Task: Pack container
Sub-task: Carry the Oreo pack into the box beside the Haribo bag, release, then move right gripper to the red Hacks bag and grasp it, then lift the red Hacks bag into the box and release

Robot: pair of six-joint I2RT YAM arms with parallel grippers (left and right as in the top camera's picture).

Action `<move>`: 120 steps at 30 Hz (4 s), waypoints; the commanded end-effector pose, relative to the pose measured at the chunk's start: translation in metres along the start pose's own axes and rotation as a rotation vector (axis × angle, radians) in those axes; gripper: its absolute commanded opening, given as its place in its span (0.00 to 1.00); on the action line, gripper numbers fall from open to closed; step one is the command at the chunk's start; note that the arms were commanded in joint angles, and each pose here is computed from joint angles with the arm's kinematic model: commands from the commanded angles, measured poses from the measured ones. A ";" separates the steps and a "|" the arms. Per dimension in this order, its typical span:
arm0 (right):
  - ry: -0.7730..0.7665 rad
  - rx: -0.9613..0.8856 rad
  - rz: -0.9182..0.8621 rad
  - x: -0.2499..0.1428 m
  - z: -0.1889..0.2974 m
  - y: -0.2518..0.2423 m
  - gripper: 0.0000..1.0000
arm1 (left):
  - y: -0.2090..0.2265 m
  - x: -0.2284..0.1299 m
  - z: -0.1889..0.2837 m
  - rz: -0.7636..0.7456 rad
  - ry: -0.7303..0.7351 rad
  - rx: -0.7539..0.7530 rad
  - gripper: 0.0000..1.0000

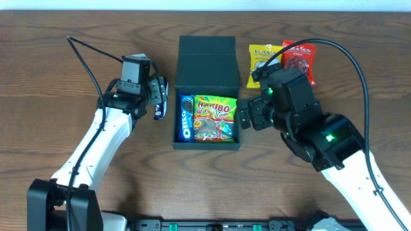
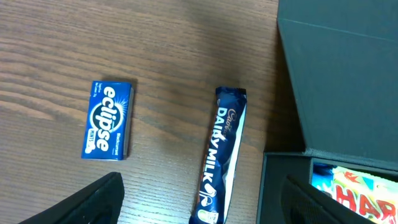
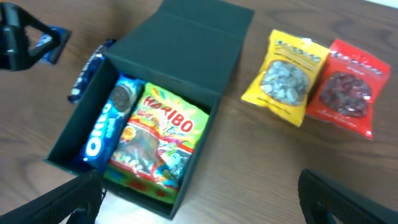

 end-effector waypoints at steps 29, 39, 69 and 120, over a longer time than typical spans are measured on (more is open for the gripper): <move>-0.020 -0.401 -0.312 -0.004 -0.119 -0.184 0.98 | -0.003 0.001 0.002 -0.011 0.025 -0.020 0.86; -0.001 -0.496 -0.402 -0.047 -0.186 -0.250 0.90 | -0.004 0.000 0.002 -0.012 0.029 -0.024 0.86; 0.116 -0.439 -0.424 -0.115 -0.277 -0.250 0.01 | -0.006 0.000 0.004 -0.012 0.034 -0.044 0.85; -0.178 0.452 0.524 0.029 -0.096 0.029 0.02 | 0.017 0.031 0.203 -0.010 -0.445 -0.181 0.91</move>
Point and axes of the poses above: each gripper's point midway between its finger pads, its own z axis back along the fingers, its own y axis along the line the jaws close on, x = y × z, the point moved 5 cm from there along z, back along the fingers, and after that the axes turned 13 degrees about z, right-handed, at the moved point
